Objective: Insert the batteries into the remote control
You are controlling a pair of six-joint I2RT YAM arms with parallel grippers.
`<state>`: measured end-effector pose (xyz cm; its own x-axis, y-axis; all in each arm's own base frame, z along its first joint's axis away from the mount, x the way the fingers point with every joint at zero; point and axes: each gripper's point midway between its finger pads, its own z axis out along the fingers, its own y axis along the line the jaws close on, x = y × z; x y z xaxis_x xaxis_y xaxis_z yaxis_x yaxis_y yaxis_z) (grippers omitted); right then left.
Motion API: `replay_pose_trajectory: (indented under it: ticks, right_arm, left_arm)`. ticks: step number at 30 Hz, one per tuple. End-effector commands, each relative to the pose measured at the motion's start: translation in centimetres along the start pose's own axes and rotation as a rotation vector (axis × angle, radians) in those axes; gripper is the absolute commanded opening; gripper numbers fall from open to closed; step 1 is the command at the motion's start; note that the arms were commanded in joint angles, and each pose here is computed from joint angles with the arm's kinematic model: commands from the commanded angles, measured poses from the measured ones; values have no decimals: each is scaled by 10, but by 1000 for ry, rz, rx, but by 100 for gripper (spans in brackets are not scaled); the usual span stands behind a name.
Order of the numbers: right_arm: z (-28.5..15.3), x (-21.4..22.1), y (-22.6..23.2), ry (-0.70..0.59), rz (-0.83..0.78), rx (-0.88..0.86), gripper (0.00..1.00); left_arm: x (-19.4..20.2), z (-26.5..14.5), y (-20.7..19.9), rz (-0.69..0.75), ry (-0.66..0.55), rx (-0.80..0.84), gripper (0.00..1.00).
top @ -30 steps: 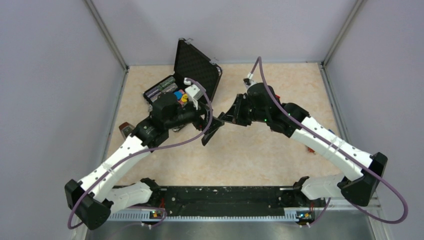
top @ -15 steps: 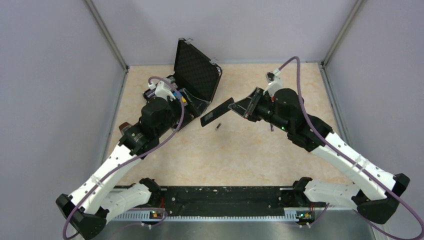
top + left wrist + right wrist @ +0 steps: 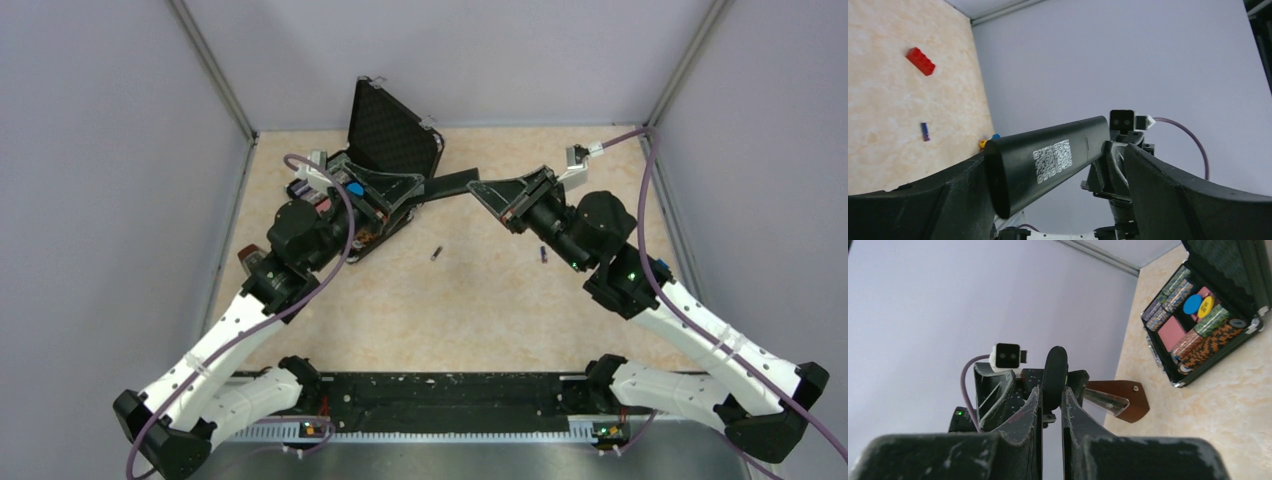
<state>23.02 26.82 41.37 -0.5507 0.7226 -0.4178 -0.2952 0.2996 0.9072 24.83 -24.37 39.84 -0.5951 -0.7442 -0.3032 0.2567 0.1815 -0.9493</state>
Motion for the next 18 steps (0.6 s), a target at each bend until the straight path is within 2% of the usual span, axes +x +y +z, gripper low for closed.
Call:
replay_pose_trajectory:
  ticks: [1, 5, 11, 18]
  right_arm:
    - [1, -13, 31, -53, 134, -131, 0]
    - [2, -13, 31, -64, 187, -155, 0]
    - [3, -3, 20, -29, 202, -134, 0]
    - [2, 10, 8, 17, 226, -109, 0]
  left_arm:
    - [4, 7, -47, -53, 45, 215, 89]
    - [0, 12, -51, -45, 28, 241, 81]
    - [-8, 11, -52, 8, -31, 269, 53]
    - [-8, 14, -45, 28, -39, 252, 32]
